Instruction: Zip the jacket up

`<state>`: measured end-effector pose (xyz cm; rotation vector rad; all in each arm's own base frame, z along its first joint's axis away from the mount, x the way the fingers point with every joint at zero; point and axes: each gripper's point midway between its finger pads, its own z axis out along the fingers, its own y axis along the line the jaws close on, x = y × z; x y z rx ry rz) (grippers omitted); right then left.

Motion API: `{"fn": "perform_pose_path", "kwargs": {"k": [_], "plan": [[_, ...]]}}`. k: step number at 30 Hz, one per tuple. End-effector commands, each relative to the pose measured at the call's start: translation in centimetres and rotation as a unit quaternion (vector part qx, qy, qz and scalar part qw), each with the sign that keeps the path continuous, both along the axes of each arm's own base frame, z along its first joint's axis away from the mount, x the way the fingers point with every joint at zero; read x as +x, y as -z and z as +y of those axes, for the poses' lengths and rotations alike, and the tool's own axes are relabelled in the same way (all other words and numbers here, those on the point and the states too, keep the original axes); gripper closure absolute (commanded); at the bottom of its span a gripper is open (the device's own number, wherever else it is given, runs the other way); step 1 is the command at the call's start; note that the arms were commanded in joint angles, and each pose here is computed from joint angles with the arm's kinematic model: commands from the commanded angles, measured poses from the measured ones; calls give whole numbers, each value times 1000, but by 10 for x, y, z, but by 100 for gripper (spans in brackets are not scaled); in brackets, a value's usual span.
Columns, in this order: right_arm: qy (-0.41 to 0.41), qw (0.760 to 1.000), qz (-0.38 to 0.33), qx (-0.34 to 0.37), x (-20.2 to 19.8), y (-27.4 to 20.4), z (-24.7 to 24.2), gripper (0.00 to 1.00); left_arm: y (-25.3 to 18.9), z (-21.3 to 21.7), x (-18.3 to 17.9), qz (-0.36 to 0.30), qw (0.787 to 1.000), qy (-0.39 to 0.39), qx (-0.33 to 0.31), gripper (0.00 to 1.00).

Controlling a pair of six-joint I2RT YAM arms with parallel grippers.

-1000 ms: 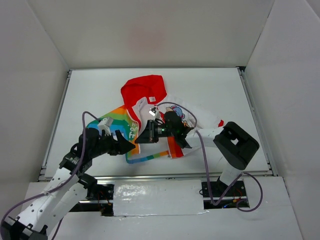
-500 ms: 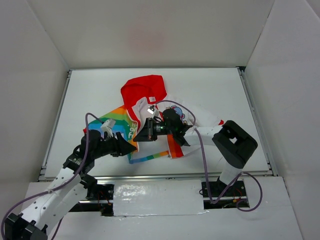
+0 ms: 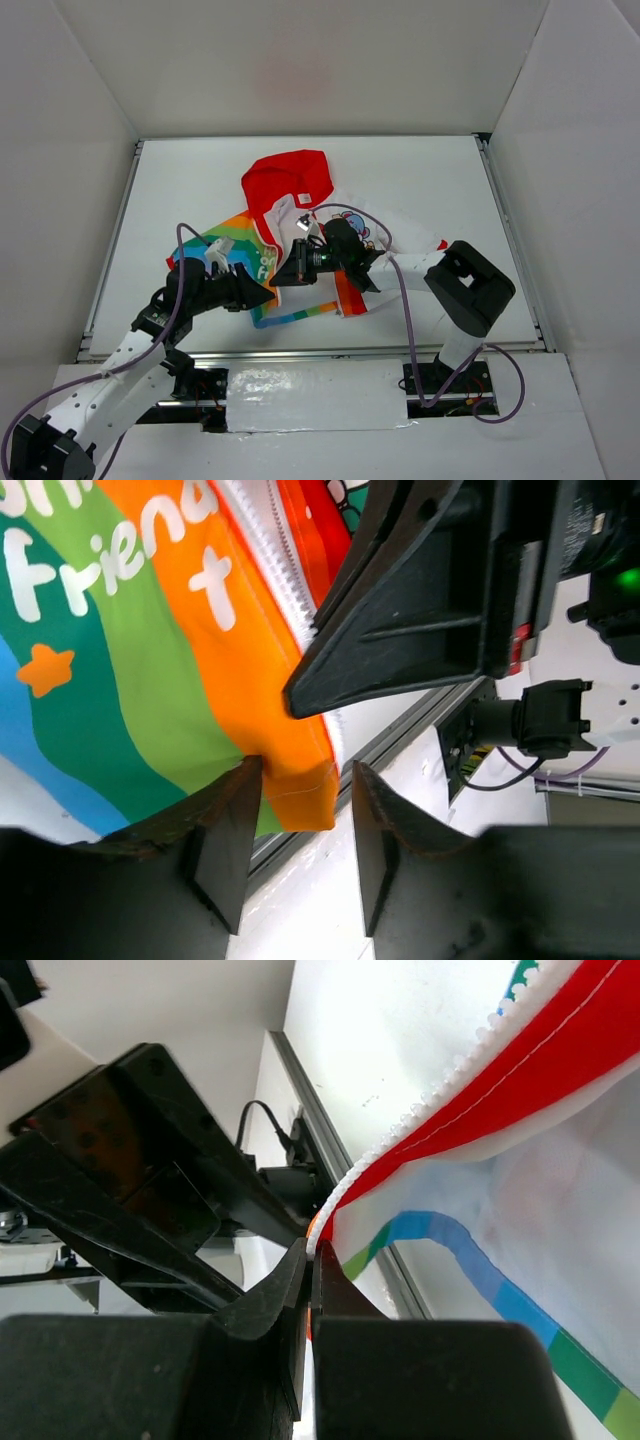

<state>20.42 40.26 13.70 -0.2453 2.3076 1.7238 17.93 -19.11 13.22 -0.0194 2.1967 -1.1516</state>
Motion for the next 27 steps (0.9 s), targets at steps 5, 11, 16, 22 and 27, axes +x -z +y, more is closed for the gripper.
{"fn": "perform_pose_path", "kwargs": {"k": [5,11,16,22,27], "plan": [[5,1000,-17,-10,5,-2,6,100,-12,-10,5,-20,999,15,-25,57],[17,1000,-16,-19,10,-2,6,100,-10,-11,7,-21,999,16,-20,41],[18,1000,-15,-18,13,-6,10,100,5,-6,3,-1,1000,10,-1,39],[19,1000,-13,-15,15,-8,12,100,11,-10,1,8,1000,19,-7,44],[17,1000,-10,-17,14,-5,12,100,-2,-13,7,-14,1000,17,-18,53]]}}
